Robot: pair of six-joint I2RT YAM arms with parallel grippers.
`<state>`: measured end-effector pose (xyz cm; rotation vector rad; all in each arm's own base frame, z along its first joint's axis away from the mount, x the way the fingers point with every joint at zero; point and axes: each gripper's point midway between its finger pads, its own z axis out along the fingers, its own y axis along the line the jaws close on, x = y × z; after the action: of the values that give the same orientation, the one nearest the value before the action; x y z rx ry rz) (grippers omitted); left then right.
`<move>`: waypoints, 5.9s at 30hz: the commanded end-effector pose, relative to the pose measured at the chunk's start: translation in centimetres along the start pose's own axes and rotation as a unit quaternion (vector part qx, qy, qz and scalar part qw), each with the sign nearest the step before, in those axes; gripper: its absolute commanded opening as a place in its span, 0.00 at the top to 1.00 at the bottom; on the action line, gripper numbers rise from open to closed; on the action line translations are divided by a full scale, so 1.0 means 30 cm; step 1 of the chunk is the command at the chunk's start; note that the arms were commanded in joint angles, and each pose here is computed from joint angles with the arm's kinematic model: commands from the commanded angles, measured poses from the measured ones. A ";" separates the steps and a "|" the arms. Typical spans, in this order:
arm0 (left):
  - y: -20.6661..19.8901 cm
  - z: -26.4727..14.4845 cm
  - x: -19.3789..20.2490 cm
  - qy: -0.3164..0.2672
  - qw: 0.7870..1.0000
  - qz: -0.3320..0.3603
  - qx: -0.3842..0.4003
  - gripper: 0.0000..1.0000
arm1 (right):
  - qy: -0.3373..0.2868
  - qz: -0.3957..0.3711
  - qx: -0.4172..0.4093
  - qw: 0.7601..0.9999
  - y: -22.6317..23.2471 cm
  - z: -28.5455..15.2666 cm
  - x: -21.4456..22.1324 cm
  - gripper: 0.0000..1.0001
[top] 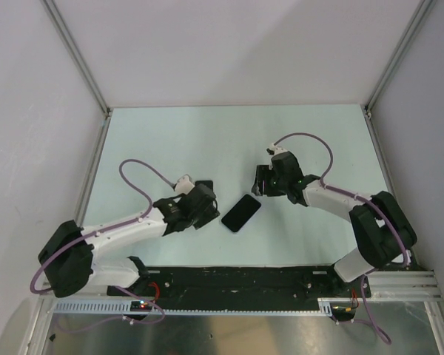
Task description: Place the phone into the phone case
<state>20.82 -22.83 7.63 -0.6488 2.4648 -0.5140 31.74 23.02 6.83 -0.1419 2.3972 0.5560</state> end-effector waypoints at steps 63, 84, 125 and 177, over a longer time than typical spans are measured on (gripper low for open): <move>-0.116 0.197 0.226 0.099 0.994 0.034 -0.009 1.00 | 0.061 0.047 -0.081 0.994 0.106 0.037 0.228 0.26; -0.131 0.136 0.176 0.080 0.986 0.143 0.031 0.66 | 0.024 0.052 -0.069 0.996 0.093 0.012 0.152 0.26; -0.327 0.256 0.044 0.116 0.929 0.339 0.089 0.80 | -0.023 0.213 0.013 0.977 -0.002 -0.094 0.219 0.51; -0.240 0.261 -0.155 0.058 0.962 0.264 0.030 0.63 | 0.013 0.141 -0.079 0.987 0.021 0.162 -0.012 0.48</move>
<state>31.17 -27.93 7.05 0.1024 2.5754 -0.4242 34.27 25.05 3.26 0.2212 2.4237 0.8671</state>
